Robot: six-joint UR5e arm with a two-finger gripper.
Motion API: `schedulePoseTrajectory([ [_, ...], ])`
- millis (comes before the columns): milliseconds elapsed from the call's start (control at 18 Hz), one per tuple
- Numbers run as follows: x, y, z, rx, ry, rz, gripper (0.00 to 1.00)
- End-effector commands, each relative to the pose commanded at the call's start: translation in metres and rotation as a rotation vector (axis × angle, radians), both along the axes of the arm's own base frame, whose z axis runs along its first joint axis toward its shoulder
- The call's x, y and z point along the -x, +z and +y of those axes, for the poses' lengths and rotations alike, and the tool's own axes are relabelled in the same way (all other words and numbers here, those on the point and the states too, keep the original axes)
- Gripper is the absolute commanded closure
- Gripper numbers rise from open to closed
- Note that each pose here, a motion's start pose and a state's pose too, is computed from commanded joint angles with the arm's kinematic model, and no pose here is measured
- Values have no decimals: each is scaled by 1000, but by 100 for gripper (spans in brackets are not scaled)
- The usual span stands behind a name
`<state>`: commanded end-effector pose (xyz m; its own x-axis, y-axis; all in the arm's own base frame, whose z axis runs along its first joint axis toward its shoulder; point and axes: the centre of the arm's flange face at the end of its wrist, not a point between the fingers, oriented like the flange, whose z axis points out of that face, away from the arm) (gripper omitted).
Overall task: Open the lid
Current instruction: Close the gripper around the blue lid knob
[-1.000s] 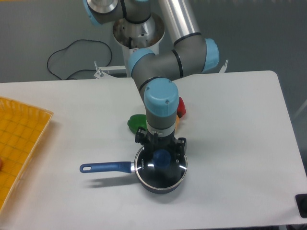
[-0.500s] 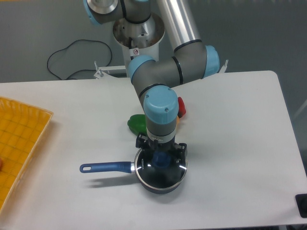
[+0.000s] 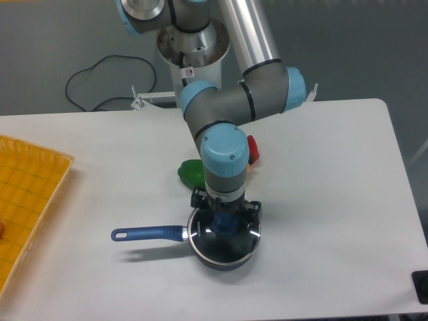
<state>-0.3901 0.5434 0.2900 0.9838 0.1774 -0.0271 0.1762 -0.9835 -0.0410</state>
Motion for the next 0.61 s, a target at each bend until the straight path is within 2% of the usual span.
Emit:
schedulePoseTrajectory([
  [500,2,-4,2,0,9,-3,0],
  [611,2,-4,2,0,9,-2,3],
])
